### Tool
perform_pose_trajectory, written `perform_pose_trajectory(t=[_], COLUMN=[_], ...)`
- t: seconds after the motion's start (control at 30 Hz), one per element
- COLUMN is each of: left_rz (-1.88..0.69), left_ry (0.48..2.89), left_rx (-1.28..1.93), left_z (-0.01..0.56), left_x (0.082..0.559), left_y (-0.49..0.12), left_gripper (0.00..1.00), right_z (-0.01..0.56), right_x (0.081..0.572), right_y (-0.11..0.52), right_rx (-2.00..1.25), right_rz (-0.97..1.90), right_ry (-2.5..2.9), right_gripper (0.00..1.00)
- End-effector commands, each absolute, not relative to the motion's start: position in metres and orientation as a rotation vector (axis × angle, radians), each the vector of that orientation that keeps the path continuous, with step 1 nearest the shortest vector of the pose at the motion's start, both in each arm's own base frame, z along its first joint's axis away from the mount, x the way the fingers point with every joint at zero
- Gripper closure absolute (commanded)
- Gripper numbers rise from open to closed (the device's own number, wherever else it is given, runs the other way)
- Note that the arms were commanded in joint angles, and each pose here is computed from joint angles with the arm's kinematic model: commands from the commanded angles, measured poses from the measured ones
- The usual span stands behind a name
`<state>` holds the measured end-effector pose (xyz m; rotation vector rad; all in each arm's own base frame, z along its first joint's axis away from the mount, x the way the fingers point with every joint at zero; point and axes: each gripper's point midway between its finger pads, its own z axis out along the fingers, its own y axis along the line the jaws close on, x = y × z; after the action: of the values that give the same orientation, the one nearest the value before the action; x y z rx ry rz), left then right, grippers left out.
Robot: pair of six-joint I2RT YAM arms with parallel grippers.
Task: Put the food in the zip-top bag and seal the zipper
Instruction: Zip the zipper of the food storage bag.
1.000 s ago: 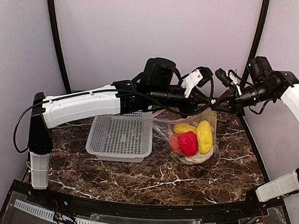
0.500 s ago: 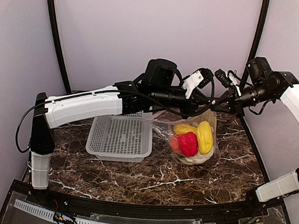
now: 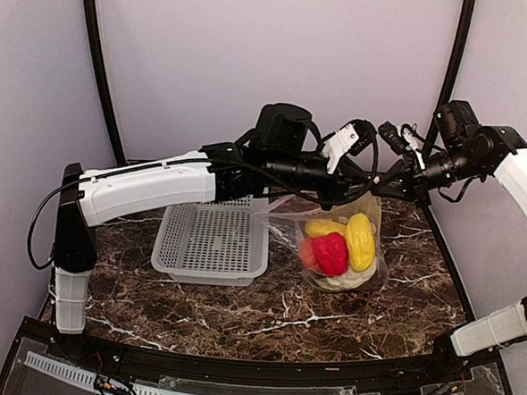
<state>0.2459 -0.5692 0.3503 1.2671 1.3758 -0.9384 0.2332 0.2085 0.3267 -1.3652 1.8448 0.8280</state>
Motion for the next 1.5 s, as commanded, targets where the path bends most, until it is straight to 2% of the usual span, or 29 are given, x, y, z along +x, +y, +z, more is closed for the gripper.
perform_pose_trajectory(t=[0.0,0.27,0.67,1.47], left_rz=[-0.936,-0.885,-0.815,-0.748], left_ry=[1.385,1.419,1.531,1.631], left_rx=[1.267,1.252,1.231,1.191], left_z=[0.358,0.352,0.312,0.268], left_x=[0.248,0.250,0.254,0.245], left_y=[-0.564,-0.543,-0.500,-0.444], left_gripper=[0.94,0.95,0.95,0.98], right_z=[0.348,0.357,0.354,0.336], right_x=[0.230,0.245,0.274,0.303], right_y=[0.208,0.188,0.154,0.141], right_rx=[-1.374,-1.304,-1.178,-1.089], right_rz=[0.763,0.753,0.727,0.741], right_ry=[1.735,1.735,1.781,1.851], right_gripper=[1.00,1.00,1.00,1.00])
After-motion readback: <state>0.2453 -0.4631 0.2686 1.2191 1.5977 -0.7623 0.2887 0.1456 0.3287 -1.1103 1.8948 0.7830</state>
